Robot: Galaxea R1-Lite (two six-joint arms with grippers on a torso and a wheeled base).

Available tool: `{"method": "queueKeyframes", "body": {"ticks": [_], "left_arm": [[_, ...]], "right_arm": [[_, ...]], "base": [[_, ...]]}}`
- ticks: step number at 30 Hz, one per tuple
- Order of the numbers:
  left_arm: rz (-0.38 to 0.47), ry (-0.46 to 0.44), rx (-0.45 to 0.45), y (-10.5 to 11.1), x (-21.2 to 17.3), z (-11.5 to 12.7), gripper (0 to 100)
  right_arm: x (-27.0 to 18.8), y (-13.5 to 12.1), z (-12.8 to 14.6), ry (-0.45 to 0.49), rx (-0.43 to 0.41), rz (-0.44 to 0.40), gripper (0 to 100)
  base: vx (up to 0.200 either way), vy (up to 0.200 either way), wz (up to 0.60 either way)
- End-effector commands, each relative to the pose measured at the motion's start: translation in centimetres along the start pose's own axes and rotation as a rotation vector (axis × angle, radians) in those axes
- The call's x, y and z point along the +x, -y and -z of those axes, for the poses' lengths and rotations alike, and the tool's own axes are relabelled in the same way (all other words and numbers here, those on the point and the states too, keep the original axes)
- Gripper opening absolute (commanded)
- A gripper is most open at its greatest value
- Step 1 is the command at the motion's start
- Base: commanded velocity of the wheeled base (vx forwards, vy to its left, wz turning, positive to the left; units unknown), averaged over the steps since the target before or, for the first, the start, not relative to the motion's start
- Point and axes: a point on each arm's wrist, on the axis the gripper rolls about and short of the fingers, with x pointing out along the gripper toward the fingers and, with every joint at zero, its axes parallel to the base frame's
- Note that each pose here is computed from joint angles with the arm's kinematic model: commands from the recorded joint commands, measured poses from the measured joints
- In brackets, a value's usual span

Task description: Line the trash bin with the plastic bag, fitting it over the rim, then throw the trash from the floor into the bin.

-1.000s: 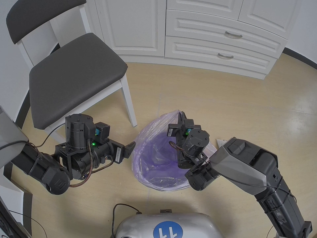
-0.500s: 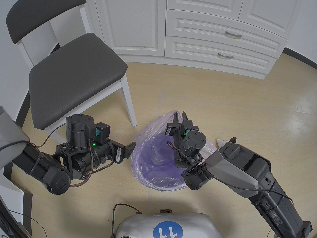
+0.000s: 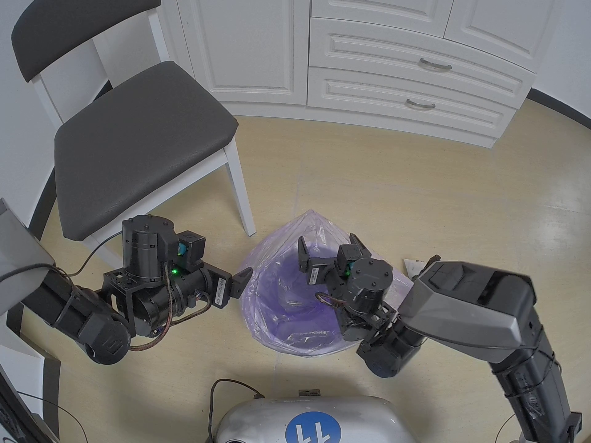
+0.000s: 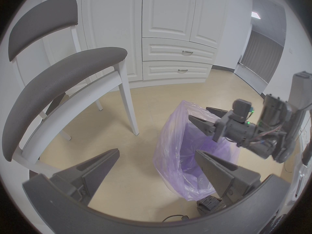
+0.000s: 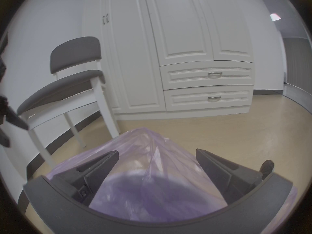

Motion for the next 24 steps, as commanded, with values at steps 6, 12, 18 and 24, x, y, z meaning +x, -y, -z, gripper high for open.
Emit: {"method": "queueKeyframes", "body": {"ticks": [6, 12, 18, 24], "left_arm": [[0.025, -0.043, 0.006, 0.8, 1.2, 1.3, 100], [0.023, 0.019, -0.007, 1.2, 3.4, 2.1, 100], [0.024, 0.049, -0.009, 1.7, 4.7, 3.1, 100], [0.029, 0.046, -0.007, 1.9, 5.0, 3.5, 100]], "right_arm": [[-7.9, 3.7, -10.7, -0.03, -0.123, -0.162, 100], [-8.0, 6.6, -9.8, -0.216, -0.232, -0.106, 100], [-7.5, 7.2, -8.8, -0.255, -0.249, -0.085, 100], [-7.8, 7.4, -7.6, -0.299, -0.272, -0.089, 100]], "base": [[0.0, 0.0, 0.0], [0.0, 0.0, 0.0], [0.0, 0.0, 0.0], [0.0, 0.0, 0.0]]}}
